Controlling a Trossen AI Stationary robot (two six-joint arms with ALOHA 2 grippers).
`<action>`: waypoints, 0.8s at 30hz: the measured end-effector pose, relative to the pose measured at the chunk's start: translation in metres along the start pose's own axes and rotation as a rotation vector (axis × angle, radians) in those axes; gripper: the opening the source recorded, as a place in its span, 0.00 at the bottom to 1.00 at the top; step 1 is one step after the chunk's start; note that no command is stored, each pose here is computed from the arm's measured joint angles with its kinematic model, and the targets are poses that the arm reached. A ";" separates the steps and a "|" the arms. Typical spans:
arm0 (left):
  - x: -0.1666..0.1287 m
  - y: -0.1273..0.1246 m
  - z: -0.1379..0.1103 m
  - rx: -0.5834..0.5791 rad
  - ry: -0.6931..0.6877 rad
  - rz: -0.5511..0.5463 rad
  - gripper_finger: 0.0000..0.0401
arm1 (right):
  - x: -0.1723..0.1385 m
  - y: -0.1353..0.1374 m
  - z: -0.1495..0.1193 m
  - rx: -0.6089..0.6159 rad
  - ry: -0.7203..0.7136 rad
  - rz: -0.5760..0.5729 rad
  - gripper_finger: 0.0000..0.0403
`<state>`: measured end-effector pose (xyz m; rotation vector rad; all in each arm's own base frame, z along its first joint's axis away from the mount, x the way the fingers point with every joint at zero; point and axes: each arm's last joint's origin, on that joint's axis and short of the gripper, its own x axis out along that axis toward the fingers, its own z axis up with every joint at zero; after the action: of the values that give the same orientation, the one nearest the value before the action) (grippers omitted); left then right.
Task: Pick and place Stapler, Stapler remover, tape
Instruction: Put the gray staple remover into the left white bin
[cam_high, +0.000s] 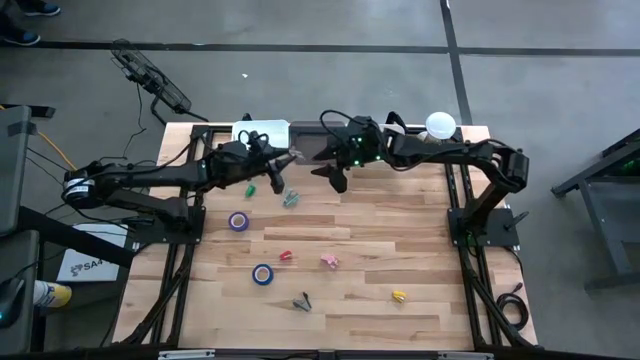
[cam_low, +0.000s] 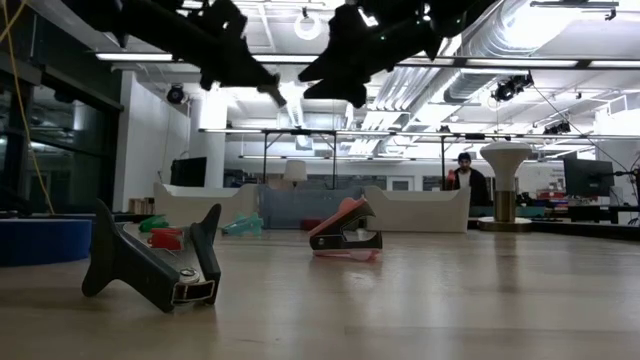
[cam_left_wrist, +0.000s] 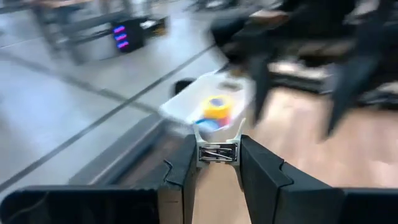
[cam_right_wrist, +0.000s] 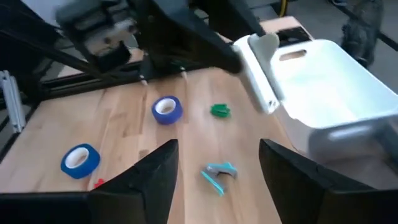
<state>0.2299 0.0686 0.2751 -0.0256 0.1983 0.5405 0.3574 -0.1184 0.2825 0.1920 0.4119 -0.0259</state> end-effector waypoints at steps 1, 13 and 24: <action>0.000 0.001 -0.002 0.004 0.014 0.037 0.22 | -0.003 -0.002 0.000 0.006 0.010 -0.016 0.54; -0.002 0.032 -0.027 -0.155 0.222 0.447 0.22 | -0.039 -0.020 0.001 0.071 0.110 -0.176 0.54; 0.001 0.097 -0.048 -0.421 0.367 0.591 0.22 | -0.041 -0.025 -0.003 0.095 0.139 -0.202 0.54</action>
<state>0.1726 0.1486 0.2306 -0.4907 0.4527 1.1615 0.3171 -0.1426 0.2923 0.2459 0.5684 -0.2322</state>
